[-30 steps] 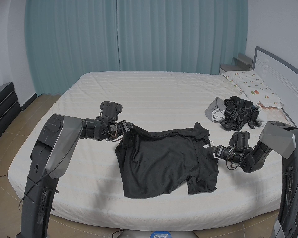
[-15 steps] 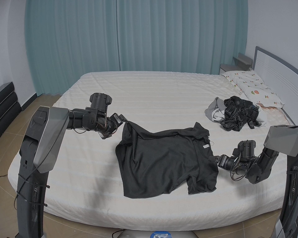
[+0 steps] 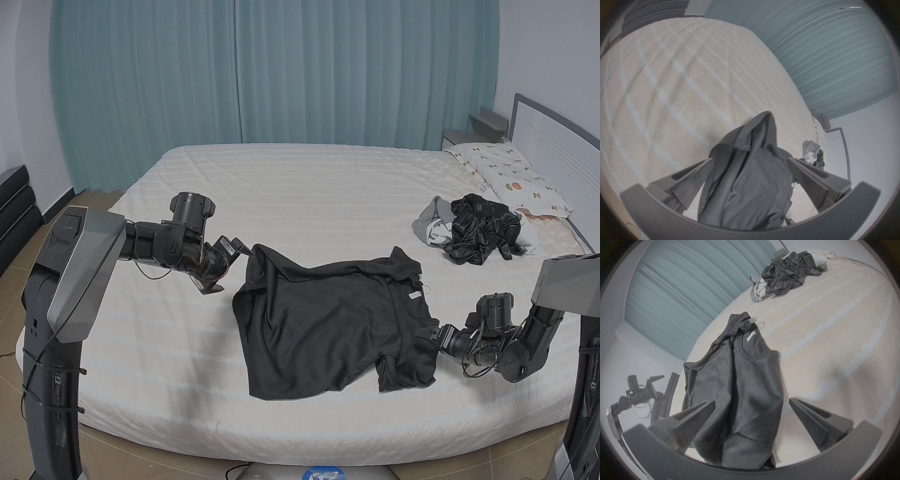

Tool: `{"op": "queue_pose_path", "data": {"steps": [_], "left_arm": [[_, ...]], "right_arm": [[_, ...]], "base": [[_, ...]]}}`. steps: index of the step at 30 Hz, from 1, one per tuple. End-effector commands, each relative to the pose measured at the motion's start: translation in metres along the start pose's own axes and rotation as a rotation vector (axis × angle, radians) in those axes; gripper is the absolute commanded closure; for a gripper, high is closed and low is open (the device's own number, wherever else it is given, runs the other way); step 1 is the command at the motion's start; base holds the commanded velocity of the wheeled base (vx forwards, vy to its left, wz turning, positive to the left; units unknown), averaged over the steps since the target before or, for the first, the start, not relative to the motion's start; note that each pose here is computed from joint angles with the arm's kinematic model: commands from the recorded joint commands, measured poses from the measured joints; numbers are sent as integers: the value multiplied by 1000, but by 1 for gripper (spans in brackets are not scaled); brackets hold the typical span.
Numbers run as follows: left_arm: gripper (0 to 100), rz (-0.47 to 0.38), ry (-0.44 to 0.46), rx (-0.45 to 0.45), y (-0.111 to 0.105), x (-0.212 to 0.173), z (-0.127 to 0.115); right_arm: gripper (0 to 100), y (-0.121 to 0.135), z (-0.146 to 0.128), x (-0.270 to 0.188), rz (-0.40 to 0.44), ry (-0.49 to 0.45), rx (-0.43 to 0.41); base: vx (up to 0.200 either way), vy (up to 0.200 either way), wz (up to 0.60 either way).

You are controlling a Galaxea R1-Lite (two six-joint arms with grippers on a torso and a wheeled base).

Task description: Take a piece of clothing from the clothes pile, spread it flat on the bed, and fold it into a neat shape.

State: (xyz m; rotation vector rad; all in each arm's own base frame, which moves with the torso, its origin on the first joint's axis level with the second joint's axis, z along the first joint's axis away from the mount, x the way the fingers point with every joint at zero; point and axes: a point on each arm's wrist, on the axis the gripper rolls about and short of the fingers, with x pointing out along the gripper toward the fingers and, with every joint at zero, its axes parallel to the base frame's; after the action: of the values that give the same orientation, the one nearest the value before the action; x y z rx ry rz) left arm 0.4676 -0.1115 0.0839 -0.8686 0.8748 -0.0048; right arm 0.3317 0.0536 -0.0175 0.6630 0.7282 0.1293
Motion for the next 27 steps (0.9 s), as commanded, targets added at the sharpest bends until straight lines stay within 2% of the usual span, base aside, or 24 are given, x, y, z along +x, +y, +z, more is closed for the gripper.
{"op": "queue_pose_path", "data": {"steps": [1, 2, 4, 7, 10, 13, 16, 18, 24, 25, 27], "left_arm": [[0, -16, -5, 2, 23, -27, -30], [0, -16, -5, 2, 23, -27, -30], [0, -16, 18, -48, 24, -40, -53], [0, -16, 28, -81, 21, -47, -61], [0, 32, 5, -129, 25, -51, -73], [0, 90, -7, -173, 37, -46, -84], [0, 84, -2, -185, 43, -43, -94], [0, 48, -18, -175, 54, -39, -107], [0, 0, -52, -179, 72, -40, -117], [0, 7, -55, -179, 74, -41, -118], [0, 15, -55, -179, 80, -42, -121]], "right_arm": [[0, 6, -6, 1, 8, 18, 62], [0, 6, -6, 1, 8, 18, 62], [0, 5, -9, 2, 1, 26, 72], [0, 6, -11, 3, -5, 32, 85], [0, 4, -13, -1, -28, 19, 122], [0, 0, -16, -4, -46, 28, 138], [0, -1, -17, -3, -51, 30, 139], [0, -3, -18, 1, -56, 34, 141], [0, -6, -17, 6, -59, 30, 144], [100, -6, -17, 8, -60, 30, 145], [100, -6, -18, 15, -60, 24, 141]], "base": [[0, 0, 0], [0, 0, 0], [0, 0, 0], [0, 0, 0], [0, 0, 0], [0, 0, 0], [0, 0, 0], [0, 0, 0], [0, 0, 0], [0, 0, 0], [0, 0, 0]]}}
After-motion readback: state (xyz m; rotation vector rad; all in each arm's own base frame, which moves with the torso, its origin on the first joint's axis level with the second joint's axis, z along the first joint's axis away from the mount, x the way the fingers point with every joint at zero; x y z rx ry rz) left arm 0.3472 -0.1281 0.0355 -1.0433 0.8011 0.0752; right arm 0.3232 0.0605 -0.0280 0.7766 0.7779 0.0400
